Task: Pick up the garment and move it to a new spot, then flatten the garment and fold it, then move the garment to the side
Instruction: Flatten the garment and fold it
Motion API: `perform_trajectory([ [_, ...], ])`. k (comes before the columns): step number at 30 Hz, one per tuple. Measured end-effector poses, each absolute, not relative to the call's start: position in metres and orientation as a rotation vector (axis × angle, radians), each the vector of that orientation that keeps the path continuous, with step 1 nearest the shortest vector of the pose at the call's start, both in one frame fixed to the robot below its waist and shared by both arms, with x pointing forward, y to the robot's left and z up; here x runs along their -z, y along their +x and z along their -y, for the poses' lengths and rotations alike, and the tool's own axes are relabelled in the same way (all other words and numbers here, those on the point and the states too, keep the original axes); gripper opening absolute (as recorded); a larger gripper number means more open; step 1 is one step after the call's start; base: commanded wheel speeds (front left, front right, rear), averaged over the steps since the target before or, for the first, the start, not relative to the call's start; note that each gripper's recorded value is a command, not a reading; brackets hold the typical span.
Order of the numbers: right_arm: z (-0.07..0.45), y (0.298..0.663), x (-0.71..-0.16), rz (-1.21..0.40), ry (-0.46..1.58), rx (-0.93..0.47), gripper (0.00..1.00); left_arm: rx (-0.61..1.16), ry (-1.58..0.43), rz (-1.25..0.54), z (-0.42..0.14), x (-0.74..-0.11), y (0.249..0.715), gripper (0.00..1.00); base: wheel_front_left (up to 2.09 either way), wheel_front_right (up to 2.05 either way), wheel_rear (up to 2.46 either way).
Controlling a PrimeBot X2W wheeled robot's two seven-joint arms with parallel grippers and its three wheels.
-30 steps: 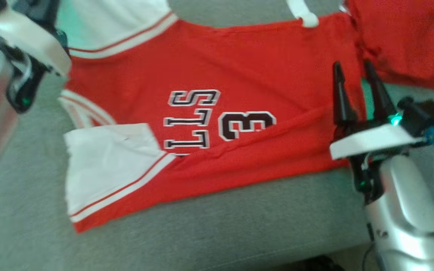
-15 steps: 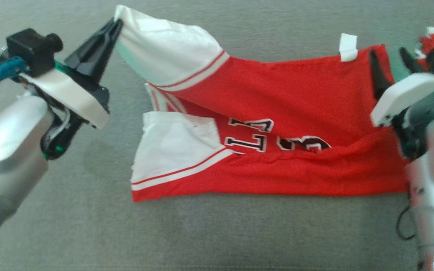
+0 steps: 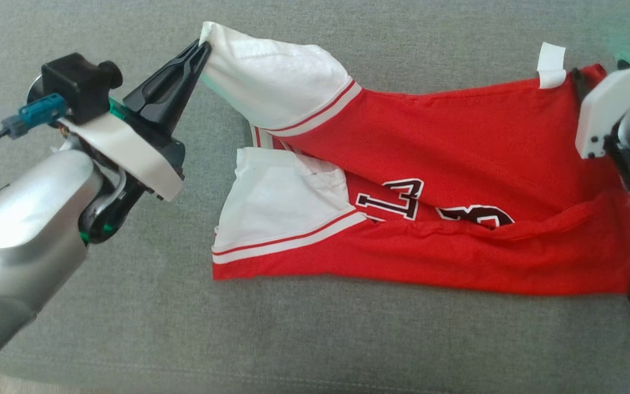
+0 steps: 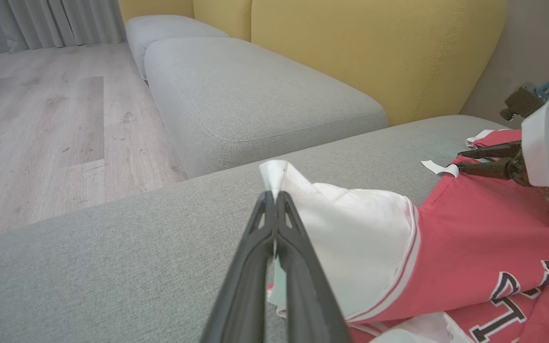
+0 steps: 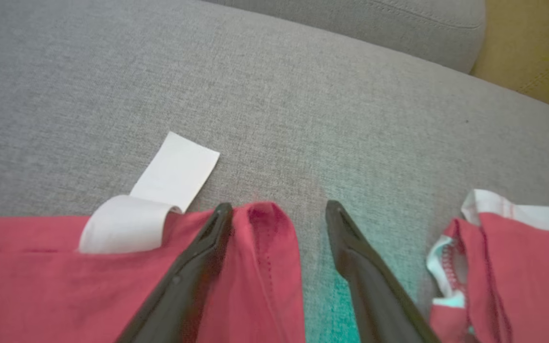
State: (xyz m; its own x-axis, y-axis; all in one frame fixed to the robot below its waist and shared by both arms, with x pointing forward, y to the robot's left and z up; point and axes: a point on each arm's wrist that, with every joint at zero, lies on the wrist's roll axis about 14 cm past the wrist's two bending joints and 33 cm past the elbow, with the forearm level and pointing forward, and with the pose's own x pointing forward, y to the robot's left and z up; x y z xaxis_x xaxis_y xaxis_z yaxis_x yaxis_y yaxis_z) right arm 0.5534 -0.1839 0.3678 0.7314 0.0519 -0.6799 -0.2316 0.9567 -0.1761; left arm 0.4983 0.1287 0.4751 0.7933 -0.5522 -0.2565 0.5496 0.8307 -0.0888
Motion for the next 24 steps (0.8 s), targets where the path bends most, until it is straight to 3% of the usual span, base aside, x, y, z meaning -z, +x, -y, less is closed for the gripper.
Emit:
perform_trajectory([
  [1, 0.184, 0.555, -0.368, -0.744, -0.270, -0.162, 0.25, 0.593, -0.007, -0.279, -0.128, -0.475, 0.498, 0.00, 0.00, 0.00, 0.00],
  [2, 0.184, 0.555, -0.368, -0.746, -0.283, -0.167, 0.00, 0.595, -0.008, -0.279, -0.128, -0.474, 0.499, 0.00, 0.00, 0.00, 0.00],
  [10, 0.191, 0.552, -0.376, -0.719, -0.291, -0.170, 0.00, 0.576, 0.016, -0.286, -0.128, -0.472, 0.507, 0.00, 0.00, 0.00, 0.00],
  [24, 0.186, 0.599, -0.472, -0.365, -0.063, -0.145, 0.00, 0.476, 0.155, -0.189, -0.142, -0.510, 0.585, 0.00, 0.00, 0.00, 0.00],
])
